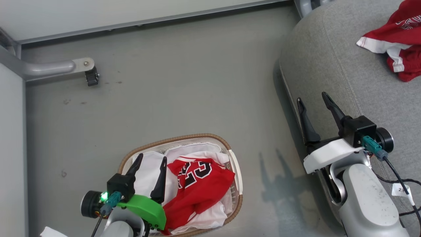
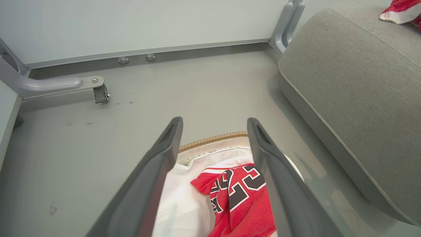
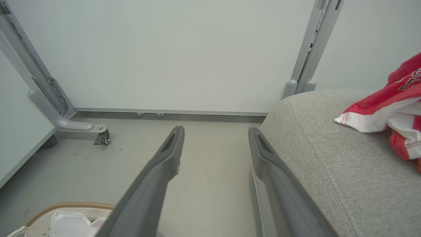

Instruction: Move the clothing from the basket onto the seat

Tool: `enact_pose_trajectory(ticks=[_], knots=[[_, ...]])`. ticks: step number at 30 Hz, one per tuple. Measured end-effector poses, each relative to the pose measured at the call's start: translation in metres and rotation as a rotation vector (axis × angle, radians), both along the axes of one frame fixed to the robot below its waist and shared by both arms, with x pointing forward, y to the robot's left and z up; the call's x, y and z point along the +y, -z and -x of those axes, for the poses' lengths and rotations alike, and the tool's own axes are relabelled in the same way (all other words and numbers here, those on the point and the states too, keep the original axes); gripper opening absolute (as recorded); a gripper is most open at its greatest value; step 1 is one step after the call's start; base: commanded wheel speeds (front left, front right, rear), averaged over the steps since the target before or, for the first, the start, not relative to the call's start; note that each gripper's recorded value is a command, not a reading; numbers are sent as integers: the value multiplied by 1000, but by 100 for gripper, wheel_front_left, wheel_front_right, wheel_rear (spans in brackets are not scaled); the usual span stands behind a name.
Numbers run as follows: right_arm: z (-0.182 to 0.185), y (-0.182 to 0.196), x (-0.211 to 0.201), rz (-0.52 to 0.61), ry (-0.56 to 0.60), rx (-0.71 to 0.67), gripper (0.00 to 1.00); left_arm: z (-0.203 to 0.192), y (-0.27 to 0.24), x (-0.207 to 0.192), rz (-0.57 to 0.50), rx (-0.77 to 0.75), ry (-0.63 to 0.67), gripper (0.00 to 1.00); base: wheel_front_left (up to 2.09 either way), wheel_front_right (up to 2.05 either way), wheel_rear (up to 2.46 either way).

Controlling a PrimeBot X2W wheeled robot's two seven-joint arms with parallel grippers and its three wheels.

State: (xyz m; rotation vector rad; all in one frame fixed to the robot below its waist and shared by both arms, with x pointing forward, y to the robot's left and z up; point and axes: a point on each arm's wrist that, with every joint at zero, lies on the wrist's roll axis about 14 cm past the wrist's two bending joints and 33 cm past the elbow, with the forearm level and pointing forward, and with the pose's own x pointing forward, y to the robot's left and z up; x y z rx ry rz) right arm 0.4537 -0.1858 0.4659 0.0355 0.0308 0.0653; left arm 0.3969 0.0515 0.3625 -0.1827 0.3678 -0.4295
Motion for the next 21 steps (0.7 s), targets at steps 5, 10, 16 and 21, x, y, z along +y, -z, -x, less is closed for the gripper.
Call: enact_pose_trajectory(ticks=[5, 10, 16, 21], knots=[[-5, 9, -8, 2, 18, 19, 100, 8, 31, -27, -13, 88, 131, 100, 0, 0, 0], [-10, 21, -12, 5, 24, 43, 100, 9, 56, -39, -14, 159, 197, 100, 0, 0, 0], [-23, 32, -12, -4, 18, 56, 100, 25, 93, -47, -26, 276, 265, 100, 0, 0, 0], [-33, 40, -11, -6, 9, 65, 100, 28, 116, -53, -19, 346, 298, 100, 0, 0, 0]])
